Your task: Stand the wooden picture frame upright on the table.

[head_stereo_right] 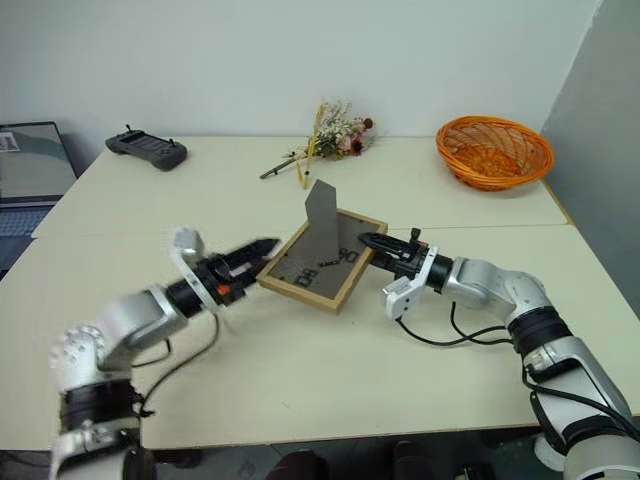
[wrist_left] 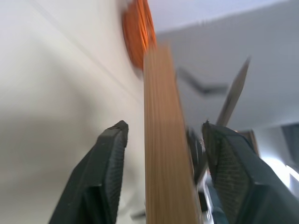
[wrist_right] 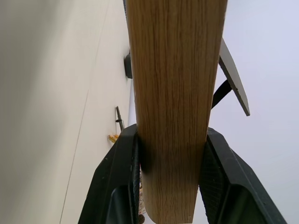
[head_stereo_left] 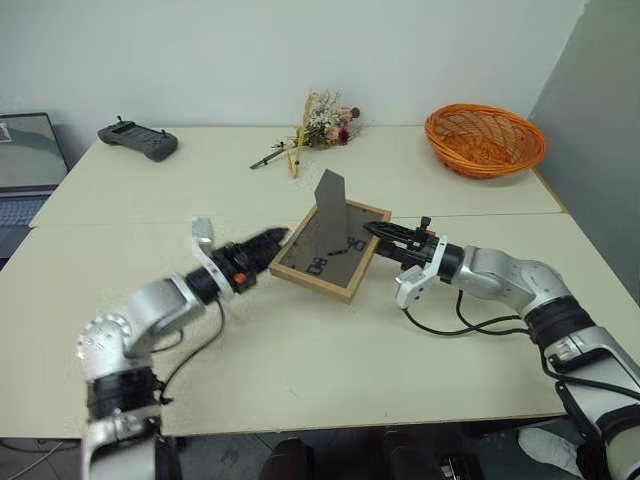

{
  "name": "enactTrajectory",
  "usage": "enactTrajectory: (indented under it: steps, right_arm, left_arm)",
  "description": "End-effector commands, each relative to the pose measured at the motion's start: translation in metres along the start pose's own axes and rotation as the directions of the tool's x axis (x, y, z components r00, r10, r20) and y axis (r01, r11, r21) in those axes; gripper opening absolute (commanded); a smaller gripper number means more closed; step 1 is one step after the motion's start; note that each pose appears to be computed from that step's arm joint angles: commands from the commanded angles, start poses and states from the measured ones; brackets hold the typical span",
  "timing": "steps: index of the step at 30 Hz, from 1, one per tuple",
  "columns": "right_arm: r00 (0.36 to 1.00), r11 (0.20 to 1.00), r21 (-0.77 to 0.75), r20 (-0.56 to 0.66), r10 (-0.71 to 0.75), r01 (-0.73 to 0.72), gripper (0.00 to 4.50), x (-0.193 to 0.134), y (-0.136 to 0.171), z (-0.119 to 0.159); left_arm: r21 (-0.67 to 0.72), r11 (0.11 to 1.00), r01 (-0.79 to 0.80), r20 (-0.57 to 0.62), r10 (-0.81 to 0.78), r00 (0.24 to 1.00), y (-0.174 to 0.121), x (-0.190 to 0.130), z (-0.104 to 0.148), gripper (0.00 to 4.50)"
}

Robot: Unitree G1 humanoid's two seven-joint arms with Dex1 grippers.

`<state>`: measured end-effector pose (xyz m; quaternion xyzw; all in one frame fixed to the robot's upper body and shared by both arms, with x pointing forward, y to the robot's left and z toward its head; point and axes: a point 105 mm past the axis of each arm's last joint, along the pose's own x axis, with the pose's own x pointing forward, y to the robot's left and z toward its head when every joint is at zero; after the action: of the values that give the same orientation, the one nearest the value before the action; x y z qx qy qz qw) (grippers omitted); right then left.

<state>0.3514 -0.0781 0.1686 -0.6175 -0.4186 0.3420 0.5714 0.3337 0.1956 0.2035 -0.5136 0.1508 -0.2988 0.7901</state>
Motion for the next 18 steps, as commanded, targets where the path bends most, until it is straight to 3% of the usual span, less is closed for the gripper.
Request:
enactTrajectory:
  steps: [1,3,4,7,11,13,16,18]
  right_arm:
    - [0.993,0.989,0.098,-0.001,-0.115,0.115,1.30,-0.003,-0.032,-0.008]
    - [0.989,0.931,0.334,-0.045,-0.141,0.148,1.30,0.002,-0.039,-0.014]
    - [0.989,0.862,0.486,-0.074,-0.128,0.148,1.30,0.006,-0.041,-0.020]
    - [0.996,0.537,0.841,-0.028,-0.087,0.070,1.30,0.016,-0.050,-0.025]
    - [0.994,0.131,0.990,0.063,-0.085,-0.051,1.29,0.029,-0.074,-0.027]
    - [0.991,-0.002,0.995,0.100,-0.083,-0.101,1.29,0.031,-0.077,-0.026]
    - [0.988,-0.141,0.978,0.143,-0.064,-0.151,1.29,0.040,-0.066,-0.026]
    - [0.994,-0.169,0.979,0.109,-0.029,-0.113,1.29,0.045,-0.042,-0.032]
  left_arm:
    - [0.157,0.988,0.002,0.069,-0.013,0.998,-0.014,-0.011,0.030,3.64]
    - [0.357,0.931,-0.079,0.054,0.064,0.996,-0.016,-0.014,0.032,4.14]
    - [0.455,0.884,-0.106,0.041,0.098,0.994,-0.017,-0.014,0.030,4.38]
    - [0.631,0.769,-0.108,0.031,0.114,0.993,-0.025,-0.014,0.027,4.50]
    - [0.879,0.465,-0.110,0.034,0.169,0.985,-0.028,-0.018,0.016,4.50]
    - [0.897,0.433,-0.089,0.040,0.121,0.992,-0.035,-0.017,0.011,4.50]
    - [0.929,0.370,-0.032,0.001,0.085,0.996,-0.041,-0.015,-0.006,4.50]
    - [0.929,0.371,-0.014,-0.026,0.102,0.994,-0.034,-0.016,-0.018,4.50]
